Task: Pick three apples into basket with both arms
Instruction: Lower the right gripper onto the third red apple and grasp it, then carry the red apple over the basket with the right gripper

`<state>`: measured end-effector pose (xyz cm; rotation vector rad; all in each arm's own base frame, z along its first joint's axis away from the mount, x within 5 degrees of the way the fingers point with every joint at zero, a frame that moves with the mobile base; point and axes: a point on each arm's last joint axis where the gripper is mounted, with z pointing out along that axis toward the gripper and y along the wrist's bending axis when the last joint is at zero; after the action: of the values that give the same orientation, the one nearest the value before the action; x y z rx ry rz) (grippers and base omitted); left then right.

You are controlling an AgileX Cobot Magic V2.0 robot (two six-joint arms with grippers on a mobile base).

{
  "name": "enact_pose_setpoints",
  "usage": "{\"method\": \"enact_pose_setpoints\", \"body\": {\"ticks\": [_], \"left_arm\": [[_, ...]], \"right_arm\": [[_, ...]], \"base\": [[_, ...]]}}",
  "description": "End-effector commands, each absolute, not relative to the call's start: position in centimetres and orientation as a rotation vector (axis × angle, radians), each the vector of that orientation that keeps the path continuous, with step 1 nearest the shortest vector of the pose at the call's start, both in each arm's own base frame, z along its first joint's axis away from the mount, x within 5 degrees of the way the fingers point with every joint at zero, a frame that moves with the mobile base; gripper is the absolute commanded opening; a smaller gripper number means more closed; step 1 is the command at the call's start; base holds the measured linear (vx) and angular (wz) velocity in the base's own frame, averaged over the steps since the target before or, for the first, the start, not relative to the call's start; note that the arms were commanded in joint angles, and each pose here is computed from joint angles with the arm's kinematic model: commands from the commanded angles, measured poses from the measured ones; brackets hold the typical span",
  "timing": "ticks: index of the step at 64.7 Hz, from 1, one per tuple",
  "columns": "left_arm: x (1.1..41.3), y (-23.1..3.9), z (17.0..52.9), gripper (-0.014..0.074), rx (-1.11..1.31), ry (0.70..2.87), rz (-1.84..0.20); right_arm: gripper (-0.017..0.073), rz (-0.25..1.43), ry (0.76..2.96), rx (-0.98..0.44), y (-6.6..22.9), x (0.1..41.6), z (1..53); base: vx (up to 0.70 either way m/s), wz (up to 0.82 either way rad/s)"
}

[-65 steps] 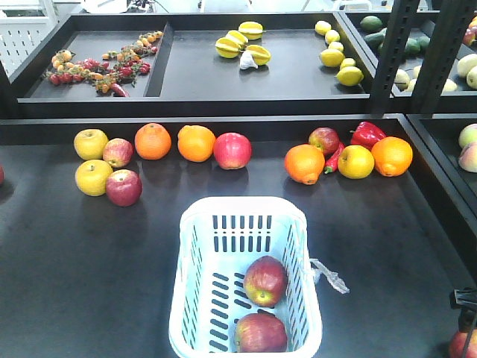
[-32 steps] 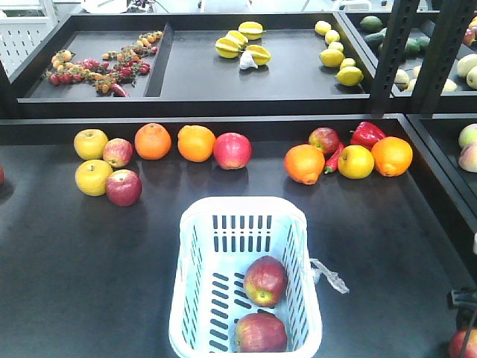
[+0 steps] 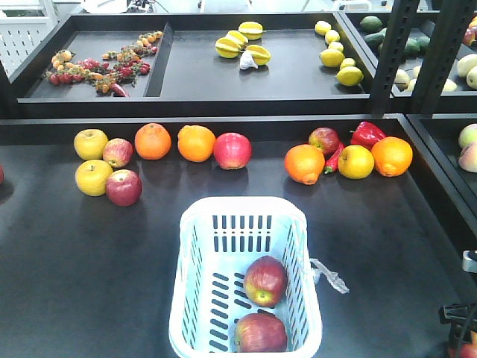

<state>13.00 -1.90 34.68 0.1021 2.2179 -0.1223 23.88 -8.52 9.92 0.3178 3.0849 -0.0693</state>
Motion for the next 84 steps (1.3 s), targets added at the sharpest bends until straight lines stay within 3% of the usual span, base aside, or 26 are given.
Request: {"method": "enact_pose_setpoints", "body": {"ticks": [1, 22, 49, 68, 84], "left_arm": [[13.3, -1.9, 36.0, 0.059, 0.081, 2.132, -0.14], [13.3, -1.9, 36.0, 0.059, 0.081, 2.132, -0.14], [13.3, -1.9, 36.0, 0.059, 0.081, 2.132, -0.14], [13.3, -1.9, 36.0, 0.059, 0.081, 2.132, -0.14], [13.3, -1.9, 36.0, 0.059, 0.081, 2.132, -0.14]], "right_arm": [[0.0546, -0.092, 3.024, 0.311, -8.9, 24.5, 11.0], [0.0304, -0.089, 3.029, 0.318, -8.9, 24.4, 11.3], [0.0299, -0.083, 2.724, 0.36, -7.9, 23.4, 19.4], [0.0299, 0.011, 2.502, -0.001, -2.0, 21.1, 25.9], [0.0299, 0.169, 2.413, -0.281, 3.4, 18.9, 28.1]], "base": [[0.0, 0.0], [0.0, 0.0], [0.0, 0.0], [0.0, 0.0], [0.0, 0.0]]}}
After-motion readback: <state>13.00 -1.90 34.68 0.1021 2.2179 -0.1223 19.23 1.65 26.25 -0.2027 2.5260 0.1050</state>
